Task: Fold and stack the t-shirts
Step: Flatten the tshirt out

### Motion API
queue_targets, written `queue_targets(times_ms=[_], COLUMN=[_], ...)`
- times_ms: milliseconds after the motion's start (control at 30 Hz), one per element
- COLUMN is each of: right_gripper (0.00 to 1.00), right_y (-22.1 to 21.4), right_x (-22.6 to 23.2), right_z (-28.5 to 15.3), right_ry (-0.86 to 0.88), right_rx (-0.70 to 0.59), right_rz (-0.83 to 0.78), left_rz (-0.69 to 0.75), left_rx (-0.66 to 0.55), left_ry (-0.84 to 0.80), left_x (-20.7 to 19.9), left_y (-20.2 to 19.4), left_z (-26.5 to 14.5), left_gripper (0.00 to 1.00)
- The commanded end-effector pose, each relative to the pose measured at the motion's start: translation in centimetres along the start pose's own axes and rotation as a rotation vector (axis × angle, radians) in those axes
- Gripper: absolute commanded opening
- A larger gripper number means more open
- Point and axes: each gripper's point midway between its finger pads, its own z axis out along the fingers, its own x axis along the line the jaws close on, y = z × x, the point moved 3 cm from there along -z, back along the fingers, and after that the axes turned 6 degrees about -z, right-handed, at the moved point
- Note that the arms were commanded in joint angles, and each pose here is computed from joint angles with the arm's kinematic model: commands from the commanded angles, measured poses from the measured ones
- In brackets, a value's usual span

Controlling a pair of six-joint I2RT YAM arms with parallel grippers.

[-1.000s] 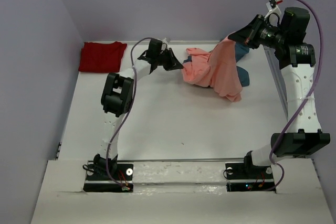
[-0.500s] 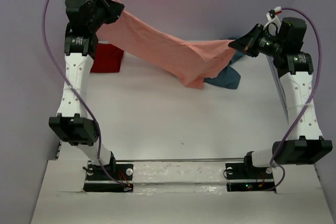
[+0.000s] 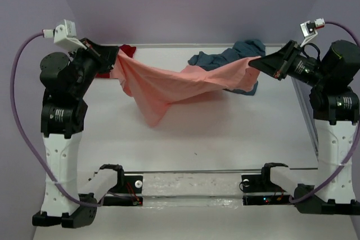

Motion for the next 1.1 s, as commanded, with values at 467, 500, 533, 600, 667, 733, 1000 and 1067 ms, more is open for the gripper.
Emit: queue_targets(times_ms=[467,500,533,600,667,733,1000,1067], right_gripper=[0.0,0.0,0.0,0.0,0.0,0.0,0.0,0.0], right_y=[-1.6,-1.4,-1.8,-1.7,-1.4,-2.2,-6.1,-7.2], right_x=[6.9,7.0,5.6,3.6,2.2,-0.9,-10.4,-13.0], right_z=[-7.5,-7.4,-6.6,-5.4,-4.5,-2.8,2.3,3.7], right_ry=[-0.065,-0.062,-0.075,-0.088,-0.1,-0.134,-0.181,-0.189], right_rx=[-0.183,-0.189,-0.163,-0.15,-0.156,-0.099,0.092,0.138], right_rz=[-0.241,-0.251,-0.225,-0.206,-0.205,-0.146,0.066,0.131], left_rz=[0.033,0.034,0.034,0.033,0.035,0.033,-0.006,-0.014], left_rx=[-0.137,-0.143,-0.134,-0.131,-0.135,-0.102,0.037,0.066], left_ry=[0.183,0.178,0.185,0.203,0.209,0.239,0.256,0.257], left_x=[0.0,-0.1,0.3,0.9,1.3,2.7,6.9,8.0], left_y=[1.0,1.1,0.8,0.5,0.5,-0.7,-6.1,-7.6], left_z=[-13.0,-13.0,-12.4,-11.7,-11.1,-9.8,-4.7,-3.7], left_gripper=[0.0,0.0,0.0,0.0,0.0,0.0,0.0,0.0])
